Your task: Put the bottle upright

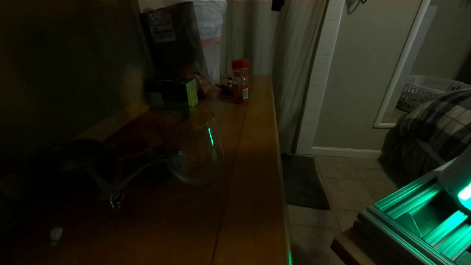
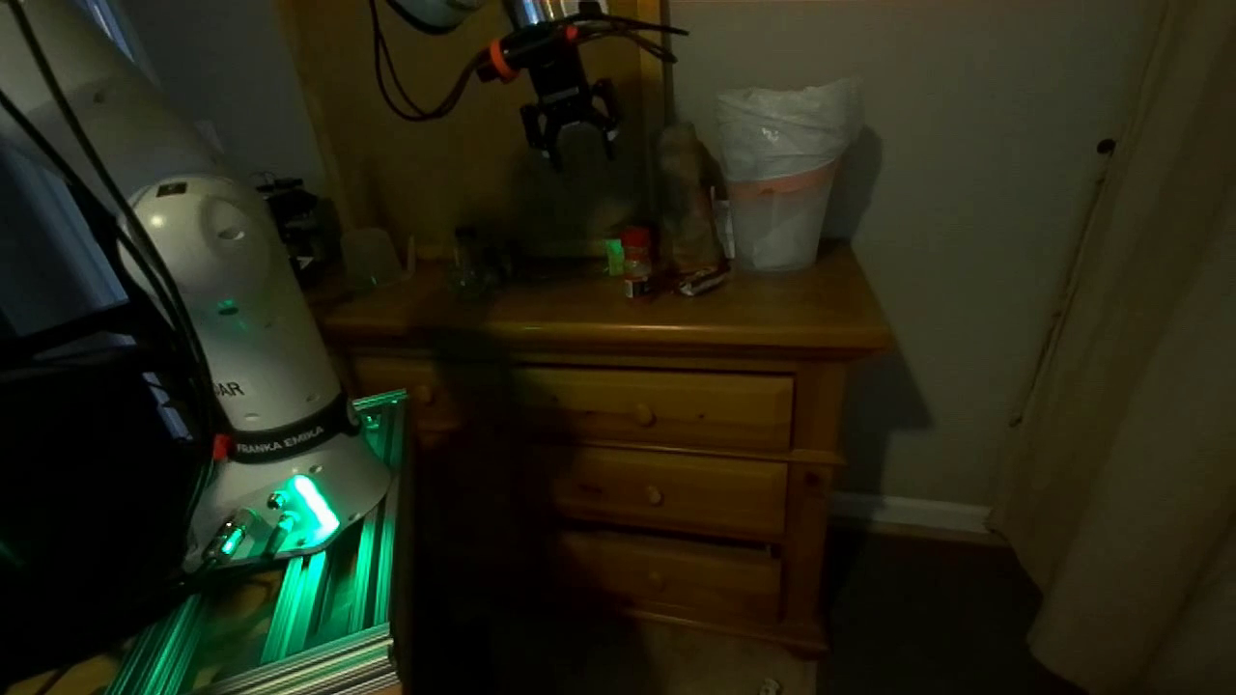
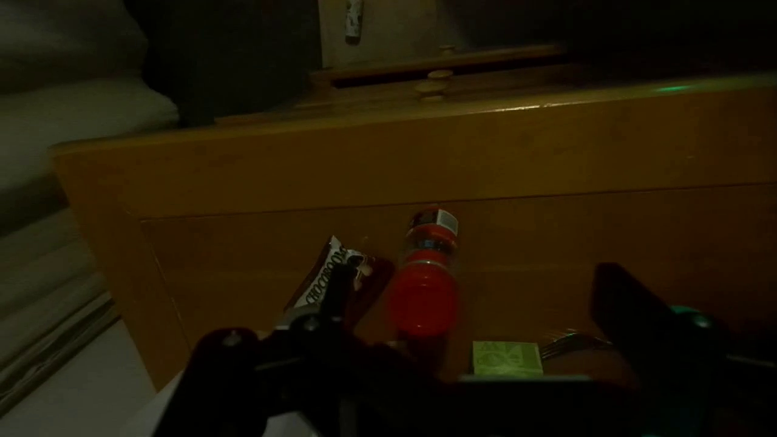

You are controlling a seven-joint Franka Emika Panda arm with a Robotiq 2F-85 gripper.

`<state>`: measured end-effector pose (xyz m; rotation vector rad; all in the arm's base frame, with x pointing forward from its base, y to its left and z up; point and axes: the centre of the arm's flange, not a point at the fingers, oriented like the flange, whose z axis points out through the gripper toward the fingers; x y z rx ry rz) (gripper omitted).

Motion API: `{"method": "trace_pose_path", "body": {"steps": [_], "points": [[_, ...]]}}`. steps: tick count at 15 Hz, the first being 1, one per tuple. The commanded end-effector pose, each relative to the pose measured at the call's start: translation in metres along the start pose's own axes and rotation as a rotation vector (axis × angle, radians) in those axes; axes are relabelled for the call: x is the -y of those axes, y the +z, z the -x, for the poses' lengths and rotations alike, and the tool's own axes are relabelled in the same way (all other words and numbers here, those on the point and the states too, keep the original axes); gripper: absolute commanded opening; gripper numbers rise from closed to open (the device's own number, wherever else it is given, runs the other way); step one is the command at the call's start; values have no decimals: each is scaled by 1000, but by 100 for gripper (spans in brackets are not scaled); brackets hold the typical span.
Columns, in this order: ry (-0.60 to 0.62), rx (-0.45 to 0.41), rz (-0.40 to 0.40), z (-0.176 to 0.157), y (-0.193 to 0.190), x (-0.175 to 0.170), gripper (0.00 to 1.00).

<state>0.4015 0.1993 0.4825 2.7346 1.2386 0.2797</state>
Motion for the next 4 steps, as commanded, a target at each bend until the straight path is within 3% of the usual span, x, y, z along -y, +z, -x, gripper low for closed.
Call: {"method": "trace_pose_path", "body": {"steps": [1, 4], "points": [[1, -4, 3, 3, 0, 1, 100], [4, -9, 7, 5, -1, 2, 100]]}}
